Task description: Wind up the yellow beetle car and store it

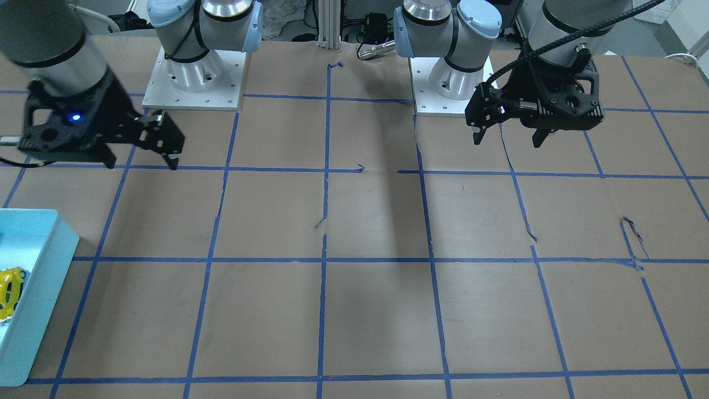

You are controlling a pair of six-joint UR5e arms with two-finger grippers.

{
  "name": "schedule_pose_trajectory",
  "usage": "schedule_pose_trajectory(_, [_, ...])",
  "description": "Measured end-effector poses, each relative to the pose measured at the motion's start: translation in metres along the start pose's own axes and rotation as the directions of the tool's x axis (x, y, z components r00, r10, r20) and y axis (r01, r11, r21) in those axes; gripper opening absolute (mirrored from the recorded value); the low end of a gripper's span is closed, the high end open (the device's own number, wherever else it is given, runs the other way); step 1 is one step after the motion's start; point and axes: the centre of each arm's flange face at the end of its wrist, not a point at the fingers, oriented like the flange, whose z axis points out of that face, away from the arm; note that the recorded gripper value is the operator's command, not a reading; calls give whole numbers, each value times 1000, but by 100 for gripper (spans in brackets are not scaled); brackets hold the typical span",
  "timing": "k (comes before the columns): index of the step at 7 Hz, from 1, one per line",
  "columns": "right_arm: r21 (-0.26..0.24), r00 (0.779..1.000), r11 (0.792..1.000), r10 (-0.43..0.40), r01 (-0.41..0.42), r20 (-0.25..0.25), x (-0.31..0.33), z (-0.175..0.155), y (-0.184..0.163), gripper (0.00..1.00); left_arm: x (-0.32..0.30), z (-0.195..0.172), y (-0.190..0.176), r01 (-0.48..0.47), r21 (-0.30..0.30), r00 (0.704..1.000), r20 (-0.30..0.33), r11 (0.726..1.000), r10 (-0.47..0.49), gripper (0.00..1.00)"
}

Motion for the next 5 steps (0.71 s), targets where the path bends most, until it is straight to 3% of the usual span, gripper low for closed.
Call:
schedule_pose_trajectory(3, [85, 1000, 996, -22, 22, 2, -35, -10, 8, 100, 0, 1, 0, 1, -1, 1000, -1, 1000, -1, 100])
schedule_pose_trajectory(5, [86, 999, 996, -37, 36, 5, -29, -7, 7, 100, -1, 0, 0, 0, 1, 1000, 0, 1000, 0, 100])
